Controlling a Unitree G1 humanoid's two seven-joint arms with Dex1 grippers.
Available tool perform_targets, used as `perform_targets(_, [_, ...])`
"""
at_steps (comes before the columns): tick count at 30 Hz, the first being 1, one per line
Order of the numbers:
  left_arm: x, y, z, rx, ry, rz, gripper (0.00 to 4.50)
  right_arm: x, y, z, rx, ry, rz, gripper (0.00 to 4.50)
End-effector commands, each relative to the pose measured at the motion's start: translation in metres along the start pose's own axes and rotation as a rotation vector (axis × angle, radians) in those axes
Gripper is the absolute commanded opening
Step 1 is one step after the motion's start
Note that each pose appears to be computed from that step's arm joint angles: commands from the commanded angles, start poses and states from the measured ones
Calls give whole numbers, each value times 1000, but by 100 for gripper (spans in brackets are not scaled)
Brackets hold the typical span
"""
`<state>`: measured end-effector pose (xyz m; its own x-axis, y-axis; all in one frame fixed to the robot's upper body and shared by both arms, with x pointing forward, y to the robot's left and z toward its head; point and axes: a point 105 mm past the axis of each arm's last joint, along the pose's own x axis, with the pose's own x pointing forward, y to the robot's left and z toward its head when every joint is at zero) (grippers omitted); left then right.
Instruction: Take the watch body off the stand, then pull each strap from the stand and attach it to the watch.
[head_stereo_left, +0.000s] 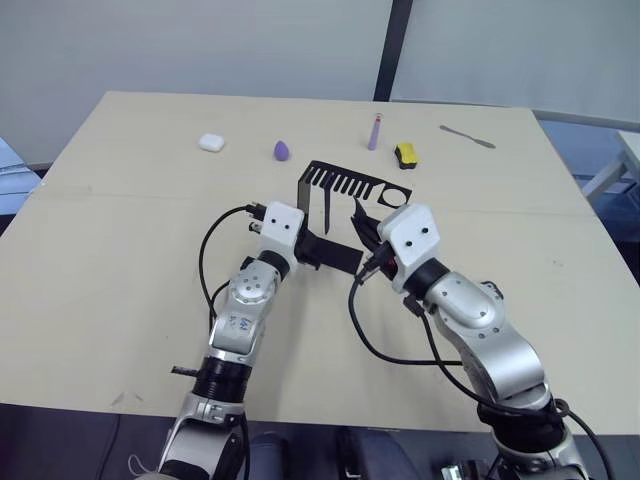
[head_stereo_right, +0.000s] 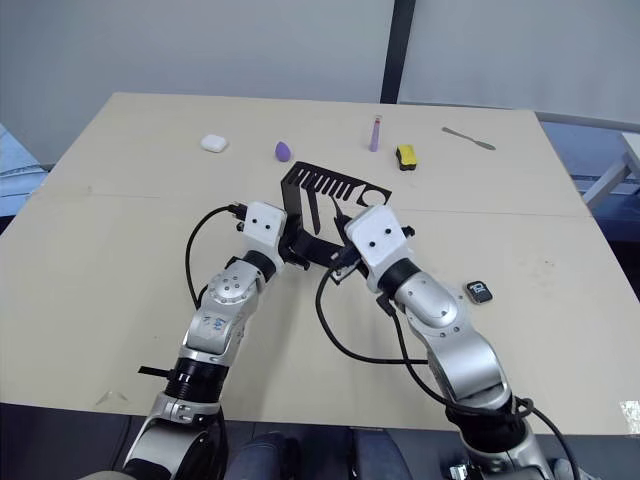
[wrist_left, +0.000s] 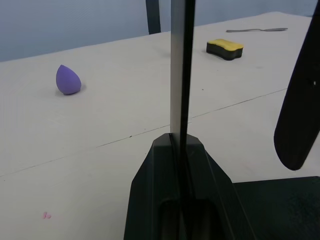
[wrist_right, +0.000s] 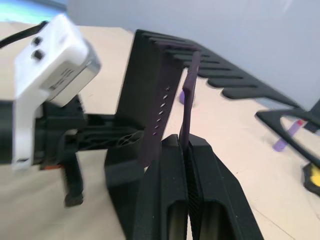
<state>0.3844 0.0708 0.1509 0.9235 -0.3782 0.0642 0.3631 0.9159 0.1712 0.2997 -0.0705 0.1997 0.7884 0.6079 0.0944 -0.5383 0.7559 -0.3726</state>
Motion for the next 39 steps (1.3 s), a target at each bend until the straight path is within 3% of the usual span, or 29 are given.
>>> perform_targets(1, [-1,-6,5,-10,-13,-27,0,-16,-2,9,60,-28,27,4])
perform_targets(5, [-3,-11,7,-12,-16,-61,0,-26,0,-1,133,4,68,4])
perform_targets(6, [-5,-10,10,-11,-30,-65,31,-28,0,-2,150,10,84,0])
perform_targets(9, [-12,-5,16,-21,-48,-89,142,-31,1,-5,180,26,133,0])
perform_targets(15, [-42,9,28,-68,-83,-185,444,-38,10,5,217,23,287,0])
perform_targets(19, [-65,24,28,-74,-60,-274,448,-44,13,6,271,33,376,0])
perform_targets(21, [-80,29,26,-94,-27,-389,448,-47,13,6,293,41,427,0])
perform_targets(24, [-97,29,30,-245,16,-574,448,-48,14,7,340,41,499,0])
perform_targets(28, [-125,-1,55,-436,58,-968,448,-49,18,13,470,24,618,0])
perform_targets(31, [-124,-13,69,-496,35,-1066,448,-50,24,23,535,-7,713,0])
perform_targets(34, [-118,-24,86,-613,-31,-1156,367,-48,30,31,571,-27,774,0])
perform_targets(38, [-110,-34,82,-643,0,-1169,178,-43,32,32,582,-30,792,0])
perform_targets(39, [-109,-37,79,-658,3,-1169,178,-42,32,32,586,-31,792,0])
